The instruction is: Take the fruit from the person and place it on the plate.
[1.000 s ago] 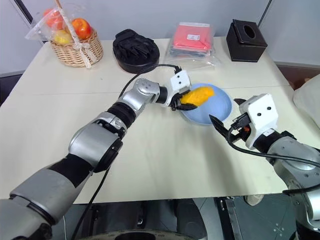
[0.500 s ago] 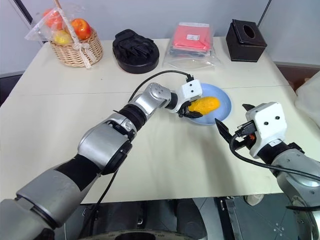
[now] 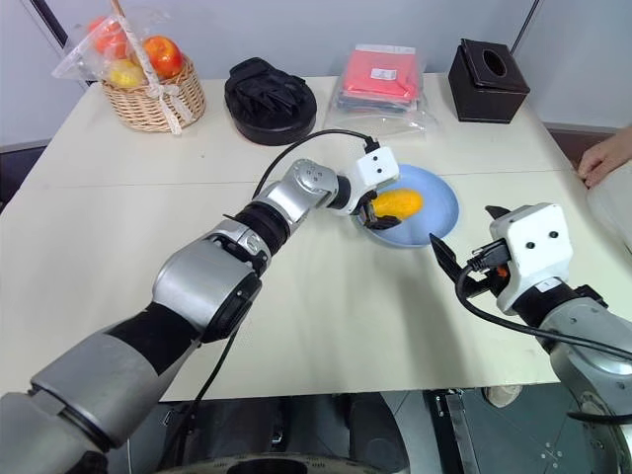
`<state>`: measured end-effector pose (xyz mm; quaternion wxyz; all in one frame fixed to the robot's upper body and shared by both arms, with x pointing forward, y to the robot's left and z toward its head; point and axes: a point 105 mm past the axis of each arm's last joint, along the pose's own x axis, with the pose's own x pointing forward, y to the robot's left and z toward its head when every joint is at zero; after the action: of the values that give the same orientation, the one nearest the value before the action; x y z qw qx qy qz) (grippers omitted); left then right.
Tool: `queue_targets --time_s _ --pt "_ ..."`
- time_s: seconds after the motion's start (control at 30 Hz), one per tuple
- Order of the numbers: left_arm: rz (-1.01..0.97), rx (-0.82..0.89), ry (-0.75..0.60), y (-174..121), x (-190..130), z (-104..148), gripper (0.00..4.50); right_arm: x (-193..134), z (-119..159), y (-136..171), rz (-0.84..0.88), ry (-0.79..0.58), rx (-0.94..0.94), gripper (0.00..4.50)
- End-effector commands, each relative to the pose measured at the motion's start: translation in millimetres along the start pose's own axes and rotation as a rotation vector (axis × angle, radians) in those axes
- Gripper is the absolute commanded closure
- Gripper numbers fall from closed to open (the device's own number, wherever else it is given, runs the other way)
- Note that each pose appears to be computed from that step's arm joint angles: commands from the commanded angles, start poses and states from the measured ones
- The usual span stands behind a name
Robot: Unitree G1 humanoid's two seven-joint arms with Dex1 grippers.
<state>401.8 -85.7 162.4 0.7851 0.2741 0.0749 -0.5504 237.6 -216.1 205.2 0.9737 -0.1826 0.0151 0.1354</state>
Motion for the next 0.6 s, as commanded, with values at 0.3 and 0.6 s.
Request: queue_targets --time_s 0.3,0.6 --pt "0.028 -0.091 -0.266 42 -45 57 0.05 -2 12 2 -0.003 -0.050 -0.019 0.00" --pt "-0.043 -0.069 -0.353 77 -137 42 0.05 9 13 7 0.084 -0.051 -0.037 0.00"
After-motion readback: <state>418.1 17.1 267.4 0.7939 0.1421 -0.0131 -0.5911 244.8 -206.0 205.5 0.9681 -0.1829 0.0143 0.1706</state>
